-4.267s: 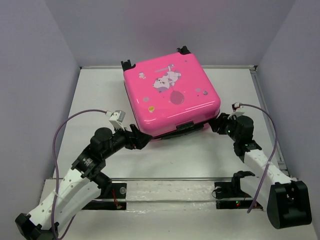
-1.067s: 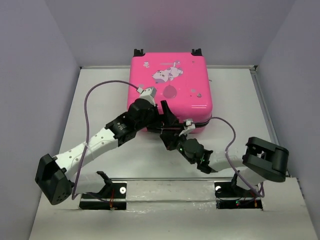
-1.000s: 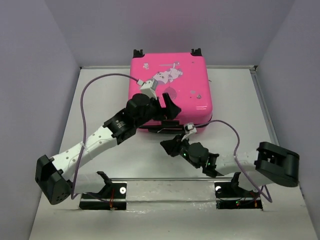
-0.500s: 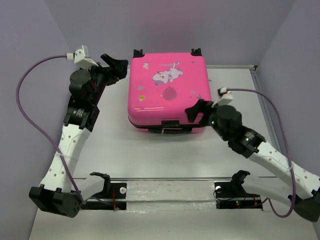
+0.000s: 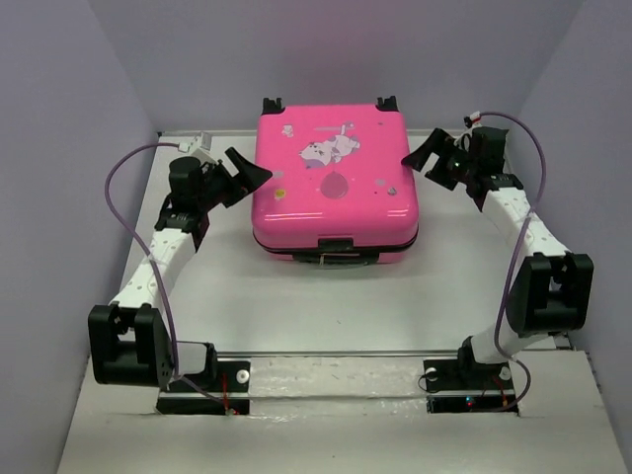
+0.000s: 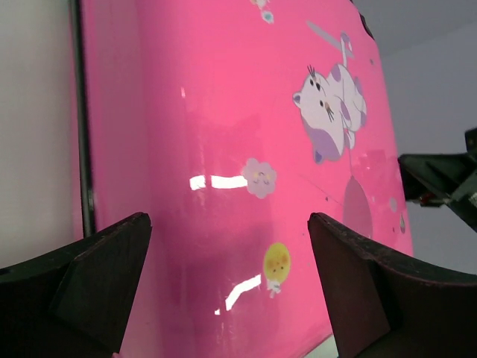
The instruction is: Pack the luggage
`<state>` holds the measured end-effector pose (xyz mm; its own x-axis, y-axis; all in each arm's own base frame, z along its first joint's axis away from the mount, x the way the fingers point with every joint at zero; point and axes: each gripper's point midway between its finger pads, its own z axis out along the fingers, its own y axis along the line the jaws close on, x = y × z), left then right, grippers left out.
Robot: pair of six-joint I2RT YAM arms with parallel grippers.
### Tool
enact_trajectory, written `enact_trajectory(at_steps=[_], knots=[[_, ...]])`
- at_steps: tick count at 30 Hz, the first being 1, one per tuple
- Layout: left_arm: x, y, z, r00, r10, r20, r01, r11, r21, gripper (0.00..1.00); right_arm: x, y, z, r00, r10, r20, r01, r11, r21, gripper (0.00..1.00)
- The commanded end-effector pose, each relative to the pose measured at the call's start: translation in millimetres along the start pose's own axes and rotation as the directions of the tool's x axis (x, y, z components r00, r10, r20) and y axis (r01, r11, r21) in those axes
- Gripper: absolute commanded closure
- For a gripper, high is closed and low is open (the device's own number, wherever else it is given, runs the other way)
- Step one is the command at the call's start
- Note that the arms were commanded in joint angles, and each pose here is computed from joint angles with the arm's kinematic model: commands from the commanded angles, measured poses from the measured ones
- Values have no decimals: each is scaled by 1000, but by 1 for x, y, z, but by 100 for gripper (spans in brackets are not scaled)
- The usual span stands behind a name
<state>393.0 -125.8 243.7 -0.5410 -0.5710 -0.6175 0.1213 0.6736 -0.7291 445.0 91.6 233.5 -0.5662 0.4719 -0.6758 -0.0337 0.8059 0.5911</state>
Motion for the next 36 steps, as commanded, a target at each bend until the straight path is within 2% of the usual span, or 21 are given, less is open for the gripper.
enact_trajectory(at_steps=[1, 4, 6, 7, 9, 11, 13, 15, 17, 18, 20, 22, 24, 27, 28, 29, 30, 31, 32, 34, 36], knots=[[16, -41, -8, 999, 39, -8, -36, 981, 188, 1, 11, 51, -2, 995, -25, -92, -2, 959, -285, 0], [50, -54, -6, 997, 39, -59, -25, 973, 228, 1, 22, 56, 15, 988, -13, -151, -45, 926, -375, 0], [69, -55, -8, 997, 37, -71, -19, 972, 235, 1, 32, 64, 20, 977, -26, -214, -71, 900, -431, 4], [71, -63, -12, 998, 44, -46, -32, 970, 241, 1, 32, 74, 24, 972, -46, -230, -68, 882, -466, 5], [94, -82, -18, 995, 68, -71, -46, 960, 278, 1, 53, 84, 39, 948, -69, -312, -104, 856, -506, 6], [112, -95, -26, 993, 84, -80, -55, 950, 307, 1, 55, 101, 46, 941, -99, -325, -98, 836, -541, 6], [124, -105, -36, 993, 76, -88, -42, 941, 336, 1, 74, 120, 56, 913, -128, -388, -132, 807, -576, 7], [133, -117, -42, 992, 83, -93, -44, 931, 361, 1, 68, 150, 55, 905, -187, -382, -117, 754, -646, 7], [149, -136, -54, 990, 93, -107, -43, 915, 402, 1, 81, 167, 61, 882, -221, -415, -132, 732, -669, 8], [161, -150, -62, 985, 114, -127, -47, 898, 437, 1, 69, 177, 60, 892, -237, -385, -106, 718, -688, 8], [162, -159, -69, 985, 123, -121, -55, 888, 456, 1, 65, 181, 65, 902, -214, -375, -100, 741, -664, 6], [145, -169, -75, 987, 145, -63, -99, 881, 462, 1, 56, 186, 62, 915, -209, -346, -77, 750, -657, 0], [130, -174, -77, 987, 157, -17, -134, 889, 437, 1, 46, 184, 60, 928, -205, -311, -47, 763, -644, 0], [79, -212, -97, 969, 218, 118, -247, 867, 432, 1, 19, 175, 50, 952, -197, -234, 12, 789, -615, 0], [61, -214, -101, 955, 247, 166, -293, 878, 379, 1, 11, 174, 45, 957, -193, -215, 21, 790, -613, 0], [28, -206, -101, 929, 256, 266, -322, 915, 244, 1, 2, 174, 40, 962, -190, -196, 31, 789, -613, 0], [-5, -208, -115, 892, 307, 332, -373, 914, 157, 1, -12, 173, 29, 969, -187, -165, 48, 789, -613, 0], [-35, -187, -118, 865, 331, 378, -368, 929, 29, 1, -20, 174, 23, 972, -190, -142, 63, 786, -616, 0], [-43, -199, -125, 860, 319, 399, -369, 928, 54, 1, -25, 174, 18, 973, -192, -126, 75, 784, -616, 0], [-91, -177, -128, 846, 300, 442, -333, 943, -4, 1, -40, 178, 0, 975, -209, -70, 123, 779, -614, 0], [-107, -165, -123, 853, 279, 440, -307, 952, -10, 1, -44, 170, -1, 976, -211, -64, 133, 794, -593, 0]])
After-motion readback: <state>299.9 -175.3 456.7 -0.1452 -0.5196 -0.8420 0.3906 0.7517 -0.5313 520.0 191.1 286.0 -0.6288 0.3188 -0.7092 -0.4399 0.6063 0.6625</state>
